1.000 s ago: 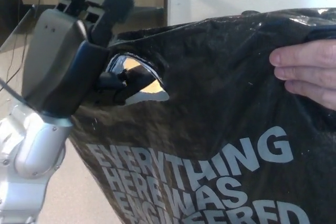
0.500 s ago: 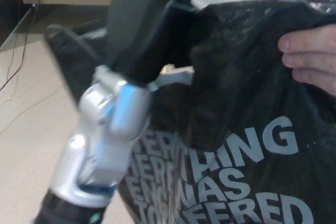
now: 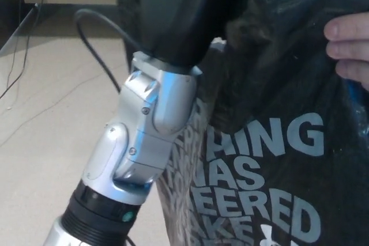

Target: A person is holding a plastic bag and the robot extends its left hand to grab the bag by hooking its thumb into the holes at the top and brings its hand down by its side. Then it extends its arm again to hand the plastic bag back to the person.

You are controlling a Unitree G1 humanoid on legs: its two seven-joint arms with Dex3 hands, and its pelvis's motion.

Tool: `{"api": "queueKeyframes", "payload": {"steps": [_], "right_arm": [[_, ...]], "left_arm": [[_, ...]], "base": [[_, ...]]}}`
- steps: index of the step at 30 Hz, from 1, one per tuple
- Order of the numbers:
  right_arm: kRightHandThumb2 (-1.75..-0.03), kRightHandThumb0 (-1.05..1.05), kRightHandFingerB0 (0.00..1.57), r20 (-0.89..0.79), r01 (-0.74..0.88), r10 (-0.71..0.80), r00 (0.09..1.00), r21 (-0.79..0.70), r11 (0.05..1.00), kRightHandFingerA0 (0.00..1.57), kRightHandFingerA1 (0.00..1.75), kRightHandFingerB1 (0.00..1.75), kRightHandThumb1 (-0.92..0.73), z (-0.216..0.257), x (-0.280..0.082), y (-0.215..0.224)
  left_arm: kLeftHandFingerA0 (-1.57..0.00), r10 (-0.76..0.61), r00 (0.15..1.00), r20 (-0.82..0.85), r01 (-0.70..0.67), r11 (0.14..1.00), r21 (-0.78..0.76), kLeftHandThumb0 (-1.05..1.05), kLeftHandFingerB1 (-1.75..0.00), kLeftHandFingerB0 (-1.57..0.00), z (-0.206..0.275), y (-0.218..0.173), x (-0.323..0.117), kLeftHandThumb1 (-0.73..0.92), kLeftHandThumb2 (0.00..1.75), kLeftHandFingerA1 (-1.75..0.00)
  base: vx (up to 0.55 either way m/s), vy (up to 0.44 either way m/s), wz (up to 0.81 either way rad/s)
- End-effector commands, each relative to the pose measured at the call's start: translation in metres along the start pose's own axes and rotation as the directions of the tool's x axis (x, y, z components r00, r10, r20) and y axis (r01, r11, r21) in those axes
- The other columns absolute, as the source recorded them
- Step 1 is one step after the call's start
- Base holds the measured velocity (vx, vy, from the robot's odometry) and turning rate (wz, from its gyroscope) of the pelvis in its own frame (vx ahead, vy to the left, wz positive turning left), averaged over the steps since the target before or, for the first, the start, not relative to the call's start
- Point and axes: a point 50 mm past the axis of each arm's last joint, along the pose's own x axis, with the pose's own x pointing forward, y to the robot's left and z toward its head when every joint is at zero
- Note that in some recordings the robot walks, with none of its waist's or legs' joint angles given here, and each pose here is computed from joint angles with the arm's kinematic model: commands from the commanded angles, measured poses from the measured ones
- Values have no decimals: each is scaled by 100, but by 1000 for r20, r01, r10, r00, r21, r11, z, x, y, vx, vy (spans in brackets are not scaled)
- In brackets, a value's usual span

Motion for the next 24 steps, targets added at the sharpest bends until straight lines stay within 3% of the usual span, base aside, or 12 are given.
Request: {"api": "queueKeyframes", "payload": {"steps": [1, 2, 5, 8, 10, 12, 14, 19, 20, 21, 22, 24], "right_arm": [[-59, -28, 48, -4, -20, 20, 1000, -2, 1000, 85, 57, 38, -64, -3, -2, -1], [-59, -28, 49, -5, -23, 23, 1000, 0, 1000, 85, 58, 38, -64, -3, -2, -1], [-59, -27, 49, -10, -27, 27, 1000, -5, 1000, 84, 56, 39, -65, -3, -2, -1], [-59, -26, 51, -11, -33, 33, 999, -9, 999, 85, 55, 39, -65, -4, -4, -1], [-59, -27, 55, -10, -36, 36, 999, -11, 999, 86, 54, 41, -64, -4, -4, -1], [-59, -28, 55, -12, -40, 40, 999, -3, 999, 85, 55, 41, -64, -4, -4, 0], [-59, -28, 57, -12, -45, 44, 999, -10, 999, 84, 54, 43, -65, -4, -3, -1], [-59, -27, 60, -6, -46, 46, 999, -15, 999, 85, 54, 44, -65, -3, -2, -2], [-59, -27, 59, -1, -46, 46, 999, -15, 999, 85, 54, 43, -65, -2, -1, -2], [-59, -27, 60, -4, -46, 46, 999, -12, 999, 85, 55, 44, -65, -2, -1, -2], [-59, -28, 60, -7, -48, 48, 999, -12, 999, 85, 54, 44, -66, -2, -1, -2], [-58, -28, 61, -13, -52, 52, 999, -7, 999, 85, 54, 44, -66, -3, -1, -1]], "left_arm": [[-114, 168, 983, 68, -170, 985, 22, -11, -115, -84, -8, 22, -8, 67, 81, -158], [-97, 177, 982, 72, -179, 983, 33, -10, -122, -72, -9, 25, -9, 74, 77, -171], [-99, 211, 975, 63, -214, 976, 45, -11, -126, -76, -12, 31, -11, 74, 72, -169], [-91, 224, 973, 60, -226, 973, 43, -13, -123, -77, -15, 38, -15, 75, 66, -167], [-94, 234, 971, 41, -236, 970, 54, -25, -122, -75, -20, 45, -23, 77, 67, -172], [-96, 244, 969, 50, -247, 966, 72, -19, -119, -75, -22, 50, -27, 77, 67, -171], [-94, 242, 969, 56, -246, 967, 72, 2, -125, -77, -26, 57, -33, 59, 95, -167], [-91, 236, 970, 58, -241, 967, 88, -3, -124, -76, -33, 72, -47, 62, 94, -164], [-93, 243, 968, 59, -248, 963, 106, -7, -124, -76, -34, 77, -50, 67, 89, -166], [-110, 244, 968, 60, -249, 962, 108, -9, -118, -84, -34, 80, -51, 58, 96, -158], [-93, 245, 968, 62, -250, 963, 97, -17, -120, -77, -34, 82, -52, 76, 74, -165], [-93, 256, 963, 79, -262, 961, 85, -19, -118, -78, -34, 89, -55, 77, 67, -169]], "base": [[0, 0, 0], [0, 0, 0], [0, 0, 0], [0, 0, 0], [0, 0, 0], [0, 0, 0], [0, 0, 0], [0, 0, 0], [0, 0, 0], [0, 0, 0], [0, 0, 0], [0, 0, 0]]}}
